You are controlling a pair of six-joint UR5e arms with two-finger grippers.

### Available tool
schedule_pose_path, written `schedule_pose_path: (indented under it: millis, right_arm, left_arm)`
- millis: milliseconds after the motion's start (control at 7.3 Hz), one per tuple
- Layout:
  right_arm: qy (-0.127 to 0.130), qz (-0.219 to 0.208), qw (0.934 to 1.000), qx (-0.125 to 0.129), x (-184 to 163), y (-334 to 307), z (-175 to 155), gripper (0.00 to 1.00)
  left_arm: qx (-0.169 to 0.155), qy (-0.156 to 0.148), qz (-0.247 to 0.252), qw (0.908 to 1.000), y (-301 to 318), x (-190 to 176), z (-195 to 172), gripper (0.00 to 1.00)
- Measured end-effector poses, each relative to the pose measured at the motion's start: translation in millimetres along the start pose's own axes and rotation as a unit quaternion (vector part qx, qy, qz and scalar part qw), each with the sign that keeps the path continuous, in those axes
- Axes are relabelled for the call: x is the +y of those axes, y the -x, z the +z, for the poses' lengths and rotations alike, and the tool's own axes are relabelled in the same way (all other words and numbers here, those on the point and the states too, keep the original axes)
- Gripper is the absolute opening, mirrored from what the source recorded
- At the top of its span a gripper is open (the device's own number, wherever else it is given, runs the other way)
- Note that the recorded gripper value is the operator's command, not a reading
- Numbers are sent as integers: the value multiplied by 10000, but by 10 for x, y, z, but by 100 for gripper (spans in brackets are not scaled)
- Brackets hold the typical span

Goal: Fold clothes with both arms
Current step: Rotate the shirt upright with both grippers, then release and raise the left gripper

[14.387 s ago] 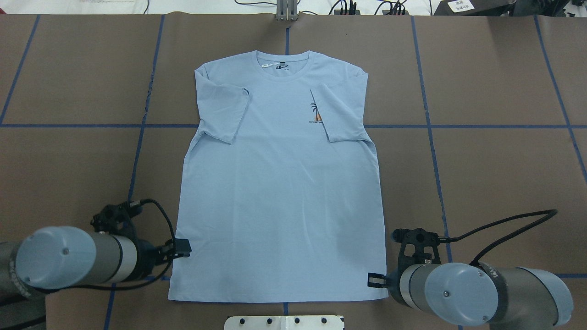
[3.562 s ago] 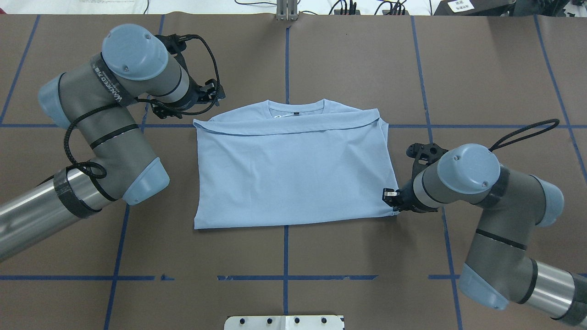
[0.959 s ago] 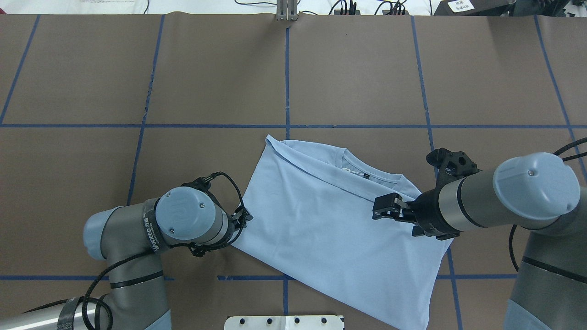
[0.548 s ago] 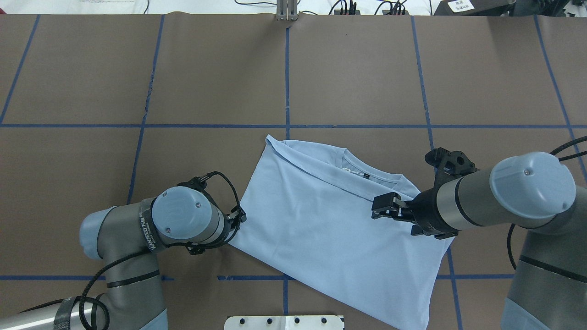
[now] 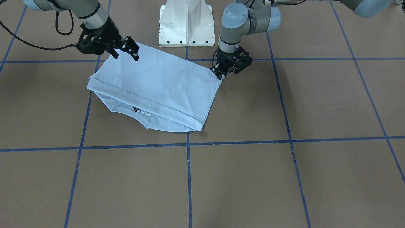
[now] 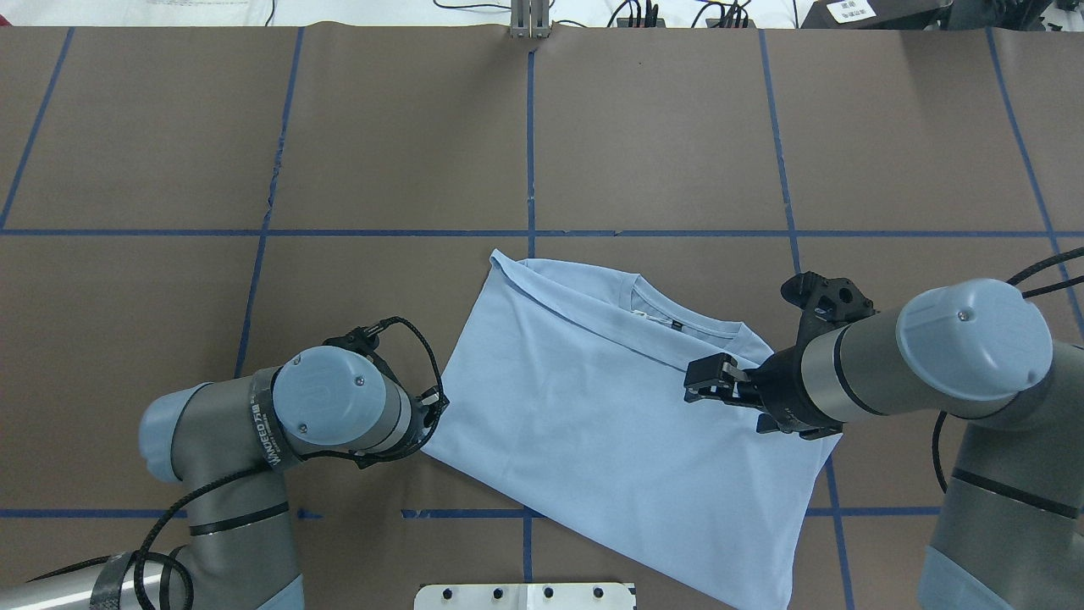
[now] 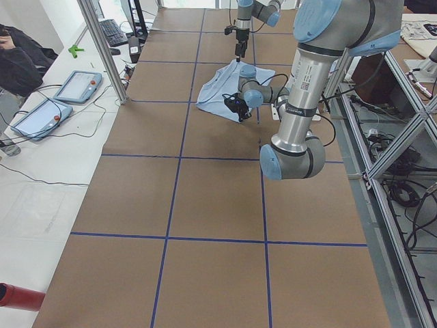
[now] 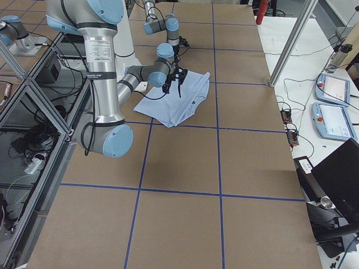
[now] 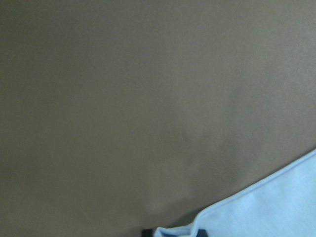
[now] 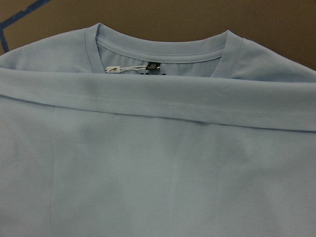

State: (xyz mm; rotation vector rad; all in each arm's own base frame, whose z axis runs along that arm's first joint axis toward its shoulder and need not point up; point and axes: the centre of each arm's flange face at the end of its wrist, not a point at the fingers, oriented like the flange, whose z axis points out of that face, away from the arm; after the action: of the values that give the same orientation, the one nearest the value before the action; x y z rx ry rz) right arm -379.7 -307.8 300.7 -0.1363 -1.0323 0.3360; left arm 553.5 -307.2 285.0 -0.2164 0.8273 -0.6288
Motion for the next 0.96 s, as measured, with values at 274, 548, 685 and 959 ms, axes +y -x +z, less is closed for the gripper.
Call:
schedule_pose_path:
  millis: [274,548,685,959]
  right_arm:
    - [-34,23,10000,-11,-37,-2,-21,100]
    - [-68,46,10000,-25,-77,-3,-47,100]
    - [-81,53,9999,-30,-93,-4,-57,100]
    - [-99,56,9999,-37,-108,-2,-66,100]
  left_arm:
    - [40,-23,-14,10000,-38,-53,-34,0]
    - [177,-262,-106,9994,-186,-475,-158,0]
    - [250,-461,-56,9986,-313,-811,-229,0]
    - [449,-819,-36,9956,-697,-1513,-183,0]
